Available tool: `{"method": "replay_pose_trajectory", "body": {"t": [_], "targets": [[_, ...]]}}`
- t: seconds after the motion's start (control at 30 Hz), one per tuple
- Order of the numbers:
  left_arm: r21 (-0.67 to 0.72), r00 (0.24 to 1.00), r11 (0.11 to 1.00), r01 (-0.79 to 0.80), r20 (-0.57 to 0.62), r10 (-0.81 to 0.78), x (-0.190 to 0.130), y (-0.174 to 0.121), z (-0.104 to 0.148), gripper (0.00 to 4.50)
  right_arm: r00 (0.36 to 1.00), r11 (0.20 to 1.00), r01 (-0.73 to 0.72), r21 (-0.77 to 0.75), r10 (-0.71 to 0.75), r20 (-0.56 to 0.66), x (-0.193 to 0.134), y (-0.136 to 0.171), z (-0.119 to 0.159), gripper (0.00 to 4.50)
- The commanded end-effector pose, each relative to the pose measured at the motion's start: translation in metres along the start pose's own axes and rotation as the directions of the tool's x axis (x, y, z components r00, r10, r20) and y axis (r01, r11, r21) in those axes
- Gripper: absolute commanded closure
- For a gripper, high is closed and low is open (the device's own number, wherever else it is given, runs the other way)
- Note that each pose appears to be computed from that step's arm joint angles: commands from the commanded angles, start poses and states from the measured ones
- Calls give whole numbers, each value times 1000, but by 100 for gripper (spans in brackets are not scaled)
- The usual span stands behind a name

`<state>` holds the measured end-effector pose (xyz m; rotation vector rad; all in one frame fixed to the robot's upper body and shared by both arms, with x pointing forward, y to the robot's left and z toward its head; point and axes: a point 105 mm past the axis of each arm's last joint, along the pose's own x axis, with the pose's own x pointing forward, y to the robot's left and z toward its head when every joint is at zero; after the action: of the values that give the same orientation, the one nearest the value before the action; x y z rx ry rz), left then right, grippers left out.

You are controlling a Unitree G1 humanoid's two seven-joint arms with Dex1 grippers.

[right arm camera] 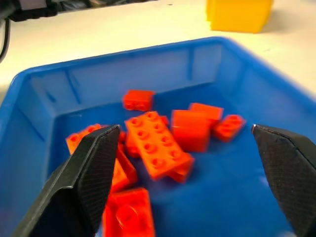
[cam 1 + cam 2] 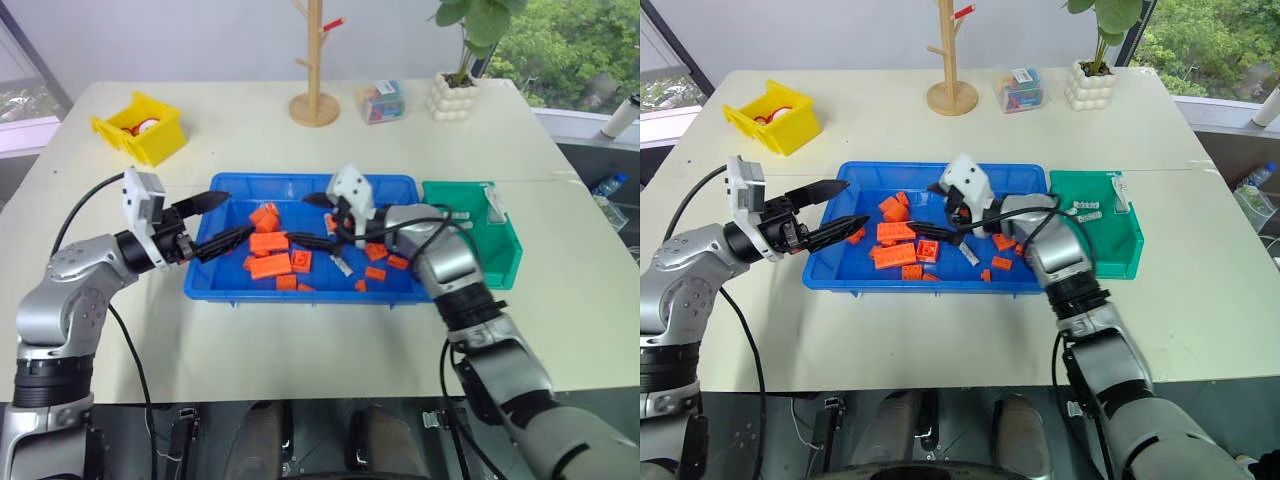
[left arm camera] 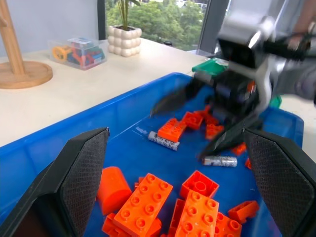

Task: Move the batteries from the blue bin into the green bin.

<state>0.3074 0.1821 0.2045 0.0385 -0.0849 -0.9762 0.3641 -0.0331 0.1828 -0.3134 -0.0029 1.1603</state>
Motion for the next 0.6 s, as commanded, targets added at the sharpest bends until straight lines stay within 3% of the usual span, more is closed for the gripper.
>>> {"method": "replay_pose_trajectory", "body": {"t": [0.03, 0.33, 0.6], "targets": [[48, 1000, 999, 25, 16, -26, -1, -4, 12, 0, 1000, 1000, 7, -9, -7, 4, -18, 5, 9, 5], [60, 998, 997, 55, 19, -57, 7, -3, 15, 0, 992, 999, 48, 26, -45, -114, -47, 13, -2, 5], [85, 995, 991, 103, -6, -103, 15, -8, 14, 0, 975, 995, 52, 90, -31, -222, -51, 20, -24, 5]]}}
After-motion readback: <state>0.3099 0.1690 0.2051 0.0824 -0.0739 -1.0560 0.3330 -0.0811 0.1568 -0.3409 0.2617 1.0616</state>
